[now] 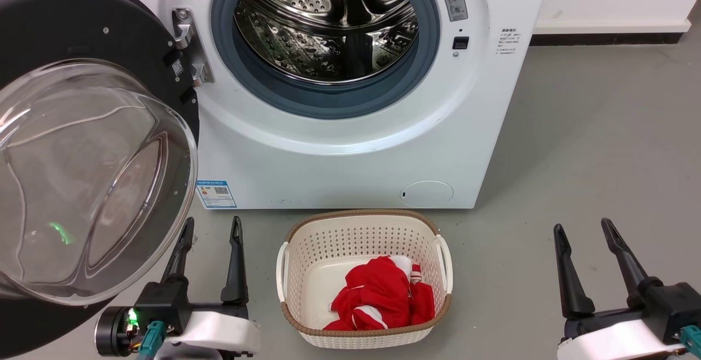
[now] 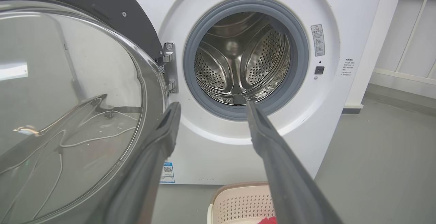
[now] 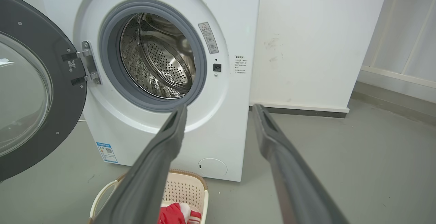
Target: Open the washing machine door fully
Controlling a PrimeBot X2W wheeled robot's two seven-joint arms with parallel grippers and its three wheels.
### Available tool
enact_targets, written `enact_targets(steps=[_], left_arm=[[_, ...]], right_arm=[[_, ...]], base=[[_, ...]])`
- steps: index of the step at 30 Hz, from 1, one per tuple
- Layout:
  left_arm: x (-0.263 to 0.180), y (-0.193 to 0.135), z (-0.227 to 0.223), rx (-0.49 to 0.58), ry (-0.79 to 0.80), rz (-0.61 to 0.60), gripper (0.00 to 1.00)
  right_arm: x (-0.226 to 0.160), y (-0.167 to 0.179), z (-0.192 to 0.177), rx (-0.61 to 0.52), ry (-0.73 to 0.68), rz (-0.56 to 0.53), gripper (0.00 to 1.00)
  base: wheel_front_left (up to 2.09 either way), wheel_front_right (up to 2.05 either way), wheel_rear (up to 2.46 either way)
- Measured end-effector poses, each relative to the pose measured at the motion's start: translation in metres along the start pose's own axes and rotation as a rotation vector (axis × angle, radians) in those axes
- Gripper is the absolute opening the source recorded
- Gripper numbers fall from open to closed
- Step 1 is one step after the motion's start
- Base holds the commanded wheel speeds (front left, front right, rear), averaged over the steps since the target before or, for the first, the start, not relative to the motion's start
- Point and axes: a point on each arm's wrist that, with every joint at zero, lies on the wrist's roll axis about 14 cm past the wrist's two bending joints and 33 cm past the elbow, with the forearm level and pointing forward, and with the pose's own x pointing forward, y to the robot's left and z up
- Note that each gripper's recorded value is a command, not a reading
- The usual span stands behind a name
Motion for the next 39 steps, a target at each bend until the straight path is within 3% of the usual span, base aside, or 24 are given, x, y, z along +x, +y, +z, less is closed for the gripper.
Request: enact_targets(steps=[7,8,12,39], left_arm=[[0.000,-0.002,-0.001,0.000,0.002,-0.006,1.00],[-0.001,-0.002,-0.003,0.003,0.010,-0.007,0.00],[-0.008,0.000,-0.020,-0.020,0.071,0.003,0.00],[-0.007,0.022,-0.044,-0.524,0.197,0.132,0.00]], right_arm=[[-0.001,-0.001,-0.002,0.009,0.006,-0.003,1.00],[-0.001,-0.001,-0.004,0.010,0.012,-0.004,0.00],[-0.003,0.000,-0.013,0.041,0.039,-0.004,0.00],[0.003,-0.012,-0.034,0.574,0.085,-0.088,0.00]], base=[[0.00,0.00,0.00],[0.00,0.00,0.00],[0.00,0.00,0.00],[0.00,0.00,0.00]])
